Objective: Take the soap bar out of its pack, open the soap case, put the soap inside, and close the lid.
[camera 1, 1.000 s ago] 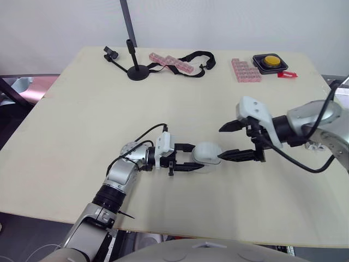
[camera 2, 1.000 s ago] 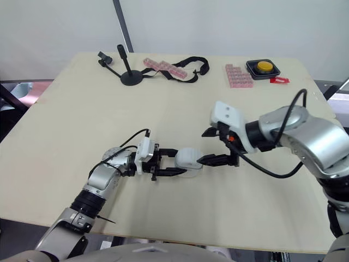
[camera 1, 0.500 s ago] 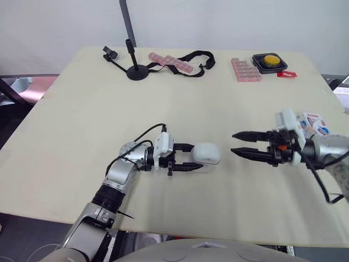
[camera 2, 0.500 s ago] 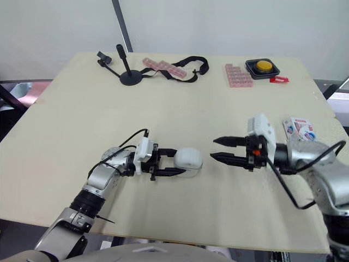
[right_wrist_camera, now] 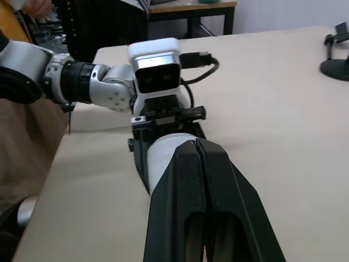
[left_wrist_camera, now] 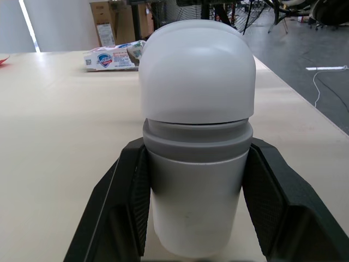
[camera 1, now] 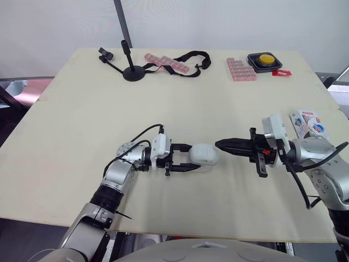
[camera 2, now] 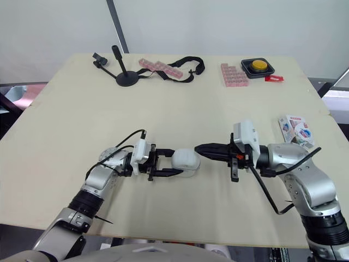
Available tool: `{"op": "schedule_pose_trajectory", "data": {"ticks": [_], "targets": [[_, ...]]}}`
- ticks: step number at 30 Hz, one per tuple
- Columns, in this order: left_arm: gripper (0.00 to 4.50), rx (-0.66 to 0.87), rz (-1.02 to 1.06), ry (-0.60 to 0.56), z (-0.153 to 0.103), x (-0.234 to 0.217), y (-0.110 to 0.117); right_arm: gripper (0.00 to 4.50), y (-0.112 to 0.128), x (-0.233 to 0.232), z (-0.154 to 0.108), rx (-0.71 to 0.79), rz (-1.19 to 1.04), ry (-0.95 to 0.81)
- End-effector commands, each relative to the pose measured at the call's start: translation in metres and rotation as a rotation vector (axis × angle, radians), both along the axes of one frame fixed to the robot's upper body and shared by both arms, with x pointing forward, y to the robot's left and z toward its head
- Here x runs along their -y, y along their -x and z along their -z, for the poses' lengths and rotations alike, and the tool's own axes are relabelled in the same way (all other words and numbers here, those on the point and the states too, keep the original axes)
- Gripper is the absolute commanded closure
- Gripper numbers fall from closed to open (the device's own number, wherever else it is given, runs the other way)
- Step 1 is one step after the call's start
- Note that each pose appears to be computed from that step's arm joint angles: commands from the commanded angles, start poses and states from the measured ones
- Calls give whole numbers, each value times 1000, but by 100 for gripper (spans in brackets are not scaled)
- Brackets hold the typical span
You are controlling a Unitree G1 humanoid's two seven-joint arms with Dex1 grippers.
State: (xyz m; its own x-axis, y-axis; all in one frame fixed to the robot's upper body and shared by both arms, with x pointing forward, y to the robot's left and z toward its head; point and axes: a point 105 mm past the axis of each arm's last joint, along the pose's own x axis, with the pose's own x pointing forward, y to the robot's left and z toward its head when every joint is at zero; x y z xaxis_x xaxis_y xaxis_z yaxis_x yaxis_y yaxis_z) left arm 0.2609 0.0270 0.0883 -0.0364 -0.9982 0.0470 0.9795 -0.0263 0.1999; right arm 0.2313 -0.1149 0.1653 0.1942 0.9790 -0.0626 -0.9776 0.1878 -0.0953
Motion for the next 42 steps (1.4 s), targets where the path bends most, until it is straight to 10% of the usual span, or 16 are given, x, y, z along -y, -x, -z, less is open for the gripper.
{"op": "schedule_pose_trajectory", "data": {"ticks": [1,42], "targets": [[263,-12,-17,-31,7,-5,0,446,1,-5,-8,56,-24,25],[263,-11,-22,-35,5,-1,-4,446,-7,-17,28,30,-83,272]]}}
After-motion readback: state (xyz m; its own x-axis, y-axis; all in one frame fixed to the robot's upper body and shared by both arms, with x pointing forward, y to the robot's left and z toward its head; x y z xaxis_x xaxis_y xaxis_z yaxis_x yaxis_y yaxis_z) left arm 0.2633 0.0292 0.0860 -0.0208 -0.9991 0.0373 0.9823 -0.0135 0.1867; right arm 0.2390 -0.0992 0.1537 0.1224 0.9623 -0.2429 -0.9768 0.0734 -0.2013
